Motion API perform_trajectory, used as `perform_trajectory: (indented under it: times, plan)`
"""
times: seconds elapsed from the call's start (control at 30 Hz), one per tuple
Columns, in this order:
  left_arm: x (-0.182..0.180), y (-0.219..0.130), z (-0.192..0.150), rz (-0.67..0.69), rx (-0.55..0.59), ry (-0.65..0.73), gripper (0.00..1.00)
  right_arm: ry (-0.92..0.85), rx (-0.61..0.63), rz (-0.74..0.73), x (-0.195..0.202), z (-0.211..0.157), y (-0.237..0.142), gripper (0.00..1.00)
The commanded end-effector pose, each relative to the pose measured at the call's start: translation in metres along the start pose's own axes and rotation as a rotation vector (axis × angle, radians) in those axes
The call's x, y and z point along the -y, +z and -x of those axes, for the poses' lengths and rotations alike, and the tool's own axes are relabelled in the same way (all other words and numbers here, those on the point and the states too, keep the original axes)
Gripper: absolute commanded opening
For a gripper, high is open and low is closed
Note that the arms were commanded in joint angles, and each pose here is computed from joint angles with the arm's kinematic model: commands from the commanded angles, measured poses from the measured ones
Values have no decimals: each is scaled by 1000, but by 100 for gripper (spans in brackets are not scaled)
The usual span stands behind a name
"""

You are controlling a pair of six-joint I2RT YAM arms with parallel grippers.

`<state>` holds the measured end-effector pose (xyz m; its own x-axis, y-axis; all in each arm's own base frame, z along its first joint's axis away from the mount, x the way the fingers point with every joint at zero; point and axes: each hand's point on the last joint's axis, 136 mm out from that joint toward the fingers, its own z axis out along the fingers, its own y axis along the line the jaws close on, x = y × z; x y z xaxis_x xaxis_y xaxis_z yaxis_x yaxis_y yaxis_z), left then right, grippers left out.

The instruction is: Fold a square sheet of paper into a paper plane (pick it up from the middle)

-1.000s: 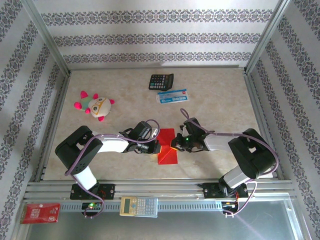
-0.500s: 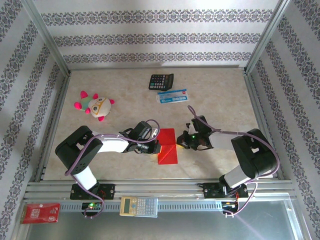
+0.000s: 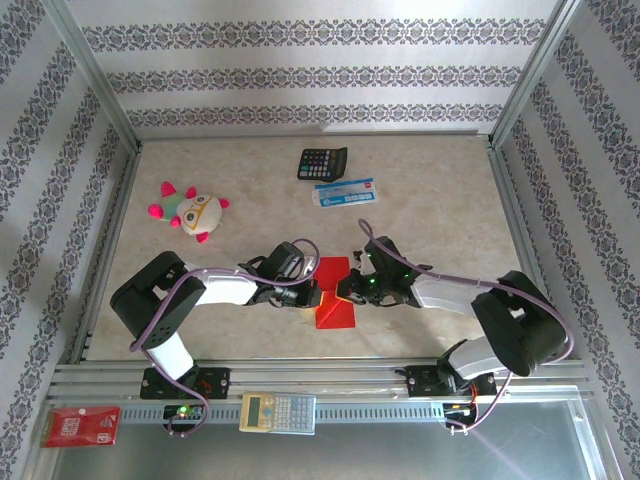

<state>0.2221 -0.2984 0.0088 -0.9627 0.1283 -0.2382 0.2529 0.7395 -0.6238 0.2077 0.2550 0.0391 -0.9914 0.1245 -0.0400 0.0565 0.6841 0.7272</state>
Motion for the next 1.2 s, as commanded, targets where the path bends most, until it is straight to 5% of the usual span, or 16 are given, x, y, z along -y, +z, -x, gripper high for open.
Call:
perform_trajectory:
  times: [0.0, 0.73, 1.17]
  plan:
    - [-86, 6, -69, 338, -189, -87, 0, 4, 17, 5, -7, 9, 10, 2]
    - [-70, -2, -52, 320, -164, -55, 0, 40, -45, -115, 46, -10, 24, 1]
    - [-2, -57, -11, 198, -13, -17, 31, 64, -52, -153, 65, -19, 23, 0]
